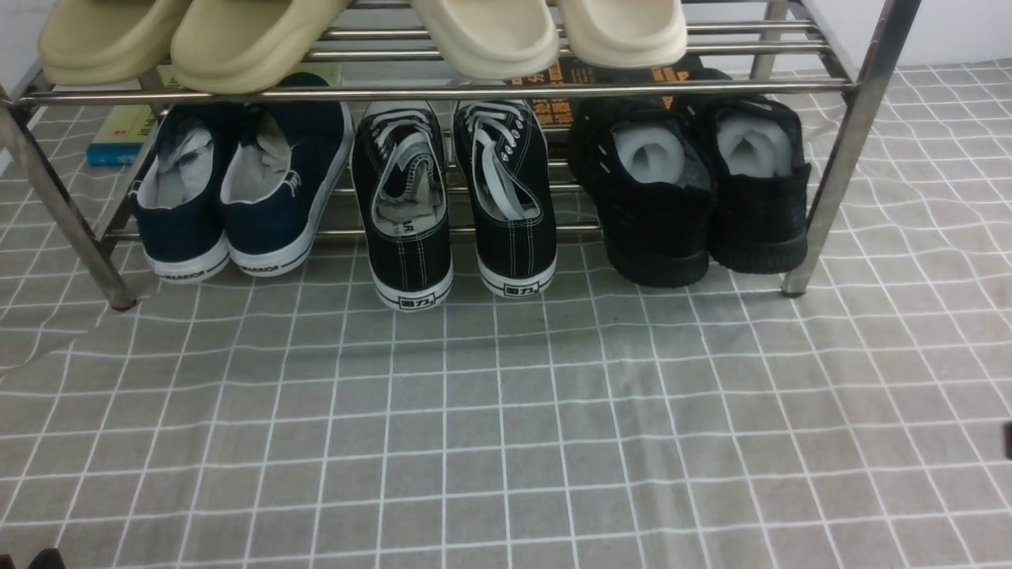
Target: Take the shoes off the shelf with your hand from the grey coffee tablecloth.
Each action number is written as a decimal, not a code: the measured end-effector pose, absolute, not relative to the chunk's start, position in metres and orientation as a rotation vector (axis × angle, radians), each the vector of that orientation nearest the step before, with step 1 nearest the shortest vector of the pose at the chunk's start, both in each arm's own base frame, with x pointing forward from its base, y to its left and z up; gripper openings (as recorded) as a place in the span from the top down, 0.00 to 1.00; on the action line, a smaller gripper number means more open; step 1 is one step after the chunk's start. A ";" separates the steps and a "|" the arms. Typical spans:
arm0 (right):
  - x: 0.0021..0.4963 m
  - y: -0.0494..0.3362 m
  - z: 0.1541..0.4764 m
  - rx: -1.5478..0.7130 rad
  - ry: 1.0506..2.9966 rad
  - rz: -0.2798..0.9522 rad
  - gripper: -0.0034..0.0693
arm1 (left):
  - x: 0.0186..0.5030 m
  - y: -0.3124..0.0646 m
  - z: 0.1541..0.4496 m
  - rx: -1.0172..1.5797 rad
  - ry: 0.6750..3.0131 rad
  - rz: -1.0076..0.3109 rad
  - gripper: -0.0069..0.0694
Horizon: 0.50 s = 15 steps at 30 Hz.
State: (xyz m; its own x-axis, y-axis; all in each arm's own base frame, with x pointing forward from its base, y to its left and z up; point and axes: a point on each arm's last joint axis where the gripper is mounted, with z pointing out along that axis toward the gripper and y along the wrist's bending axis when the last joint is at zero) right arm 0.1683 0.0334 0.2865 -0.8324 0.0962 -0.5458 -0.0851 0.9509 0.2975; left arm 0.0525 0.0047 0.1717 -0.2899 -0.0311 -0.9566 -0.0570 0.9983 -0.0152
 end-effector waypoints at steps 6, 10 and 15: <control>0.233 0.090 0.304 -0.377 2.523 0.486 0.57 | 0.053 0.005 0.172 -0.064 1.865 0.025 0.60; 0.267 0.119 0.316 -0.483 2.502 0.425 0.41 | 0.053 0.005 0.172 -0.064 1.865 0.025 0.60; 0.320 0.163 0.333 -0.604 2.437 0.288 0.24 | 0.053 0.005 0.172 -0.063 1.865 0.026 0.60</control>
State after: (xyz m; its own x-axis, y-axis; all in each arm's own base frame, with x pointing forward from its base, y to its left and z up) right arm 0.3204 0.1631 0.3335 -0.7134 -0.3529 -0.6054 -0.4842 0.8728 0.0617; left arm 0.0525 0.0047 0.1717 -0.2899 -0.0302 -0.9566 -0.0570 0.9983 -0.0142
